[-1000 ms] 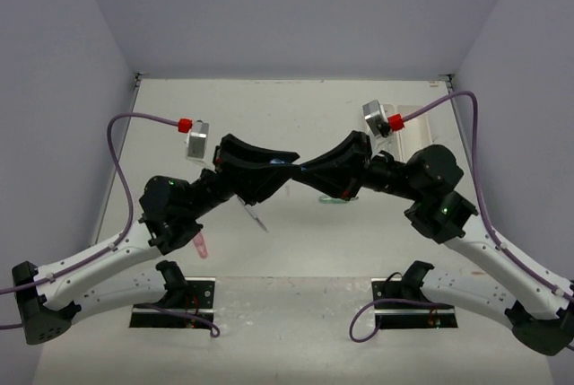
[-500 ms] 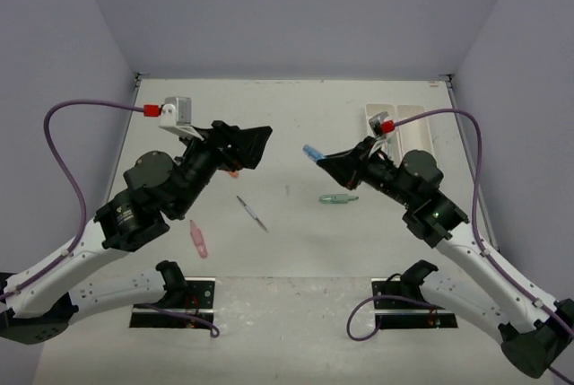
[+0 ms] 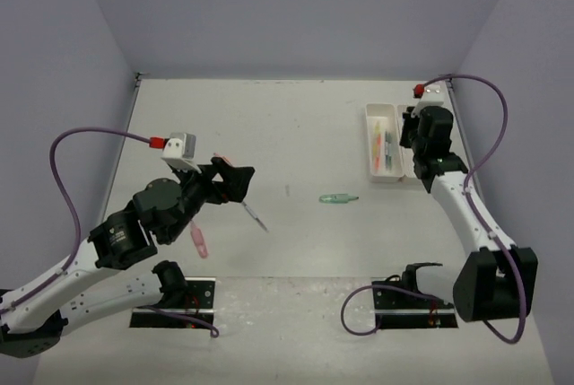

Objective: Sort the stationery into containers
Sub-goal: Place the pen in the storage box.

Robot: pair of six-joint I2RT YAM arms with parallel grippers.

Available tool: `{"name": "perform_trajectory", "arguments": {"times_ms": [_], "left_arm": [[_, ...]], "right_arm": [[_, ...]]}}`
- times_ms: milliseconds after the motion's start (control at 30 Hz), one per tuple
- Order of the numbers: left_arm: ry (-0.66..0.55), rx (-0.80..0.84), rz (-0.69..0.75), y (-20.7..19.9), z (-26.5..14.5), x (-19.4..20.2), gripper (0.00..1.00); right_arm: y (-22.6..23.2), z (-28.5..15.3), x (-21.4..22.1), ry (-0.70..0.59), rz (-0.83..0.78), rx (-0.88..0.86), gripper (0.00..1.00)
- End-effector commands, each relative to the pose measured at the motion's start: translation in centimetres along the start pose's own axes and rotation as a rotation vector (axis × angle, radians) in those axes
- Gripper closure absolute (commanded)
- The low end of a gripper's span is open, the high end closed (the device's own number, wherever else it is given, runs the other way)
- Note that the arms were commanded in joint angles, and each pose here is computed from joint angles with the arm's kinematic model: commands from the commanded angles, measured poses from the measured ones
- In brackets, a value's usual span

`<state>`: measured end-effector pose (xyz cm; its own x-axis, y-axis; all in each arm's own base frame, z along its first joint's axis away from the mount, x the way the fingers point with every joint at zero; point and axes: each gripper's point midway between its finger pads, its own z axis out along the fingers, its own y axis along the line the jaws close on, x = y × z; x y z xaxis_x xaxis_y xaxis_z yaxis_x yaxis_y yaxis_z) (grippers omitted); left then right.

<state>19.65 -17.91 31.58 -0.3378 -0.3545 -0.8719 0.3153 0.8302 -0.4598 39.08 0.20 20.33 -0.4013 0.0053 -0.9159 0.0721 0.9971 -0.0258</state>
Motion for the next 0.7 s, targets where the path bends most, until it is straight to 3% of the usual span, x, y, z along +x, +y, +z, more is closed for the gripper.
{"name": "perform_trajectory", "arguments": {"times_ms": [0,300,433,467,533,667], "left_arm": [[0.126,0.1,0.013,-0.8,0.2,4.6,0.0],[0.203,0.141,0.02,-0.7,0.9,8.3,0.0],[0.197,0.136,0.022,-0.3,0.9,8.6,0.0],[0.194,0.135,0.023,-0.3,0.9,8.5,0.0],[0.197,0.131,0.026,-0.2,0.9,8.6,0.0],[0.188,0.098,0.035,0.4,0.9,8.4,0.0]], "right_arm": [[-5.5,3.7,0.8,0.046,-0.082,0.15,1.0],[-6.3,8.4,5.1,0.166,-0.107,0.183,0.96],[-6.9,8.6,5.4,0.184,-0.103,0.21,0.85],[-6.7,8.6,5.1,0.182,-0.094,0.202,0.71],[-6.7,8.4,4.7,0.175,-0.078,0.203,0.59],[-6.5,7.5,3.2,0.166,-0.051,0.196,0.52]]}}
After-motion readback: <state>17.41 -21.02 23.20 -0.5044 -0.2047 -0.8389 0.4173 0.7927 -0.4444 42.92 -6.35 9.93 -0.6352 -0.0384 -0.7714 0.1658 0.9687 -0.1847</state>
